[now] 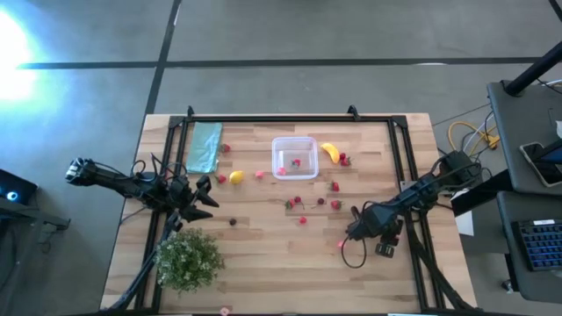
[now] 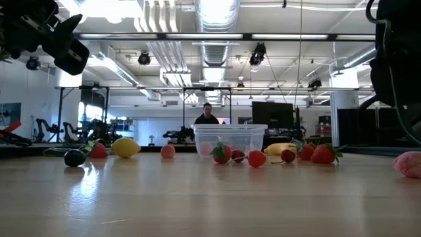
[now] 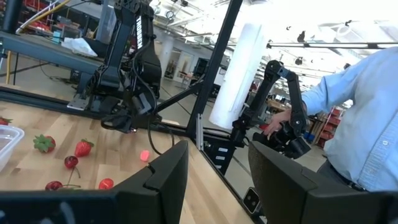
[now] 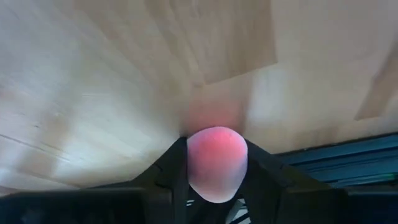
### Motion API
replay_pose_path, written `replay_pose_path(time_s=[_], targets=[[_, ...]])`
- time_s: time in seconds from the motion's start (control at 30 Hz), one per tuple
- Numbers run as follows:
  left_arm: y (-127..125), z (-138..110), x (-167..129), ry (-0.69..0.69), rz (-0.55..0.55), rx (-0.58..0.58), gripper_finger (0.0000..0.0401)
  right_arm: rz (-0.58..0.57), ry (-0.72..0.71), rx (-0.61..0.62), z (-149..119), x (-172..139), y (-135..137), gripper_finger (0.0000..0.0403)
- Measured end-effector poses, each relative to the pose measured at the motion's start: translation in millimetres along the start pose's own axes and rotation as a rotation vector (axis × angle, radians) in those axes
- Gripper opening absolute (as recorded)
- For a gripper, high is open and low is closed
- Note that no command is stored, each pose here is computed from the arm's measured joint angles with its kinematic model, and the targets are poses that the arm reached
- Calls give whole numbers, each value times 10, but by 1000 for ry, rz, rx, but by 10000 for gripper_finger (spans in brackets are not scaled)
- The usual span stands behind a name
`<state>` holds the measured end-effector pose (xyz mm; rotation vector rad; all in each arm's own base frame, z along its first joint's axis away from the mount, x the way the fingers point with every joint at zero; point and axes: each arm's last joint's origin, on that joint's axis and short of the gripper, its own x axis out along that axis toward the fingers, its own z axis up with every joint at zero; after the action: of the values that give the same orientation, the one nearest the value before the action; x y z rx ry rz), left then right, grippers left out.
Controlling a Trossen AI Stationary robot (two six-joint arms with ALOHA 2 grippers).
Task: Pick and placing Produce into tupperware
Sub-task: Put the pink peach into the transparent bin
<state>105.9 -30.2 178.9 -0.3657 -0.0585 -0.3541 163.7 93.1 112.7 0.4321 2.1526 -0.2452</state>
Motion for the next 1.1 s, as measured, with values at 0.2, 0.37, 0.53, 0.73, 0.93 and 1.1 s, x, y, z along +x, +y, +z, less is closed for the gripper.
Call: replay_pose_path(time_s=[0.2, 0.37, 0.53, 0.73, 0.93, 1.1], targets=[[0, 0, 0, 0, 0, 0, 155, 62, -125, -57, -15, -366, 207, 114], [0, 0, 0, 0, -1, 0, 155, 112, -502, -44, -14, -1102, 356, 111], [0, 0, 0, 1, -1, 0, 155, 218, -881, 96, 209, -1866, 107, 115], [-1, -2, 1, 3, -4, 0, 155, 297, -1094, 233, 854, -2399, -532, 119], [-1, 0, 0, 1, -4, 0, 155, 203, -1038, 308, 1389, -2548, -1092, 122], [-1, 0, 0, 1, -4, 0, 155, 113, -902, 267, 1660, -2542, -1170, 159]])
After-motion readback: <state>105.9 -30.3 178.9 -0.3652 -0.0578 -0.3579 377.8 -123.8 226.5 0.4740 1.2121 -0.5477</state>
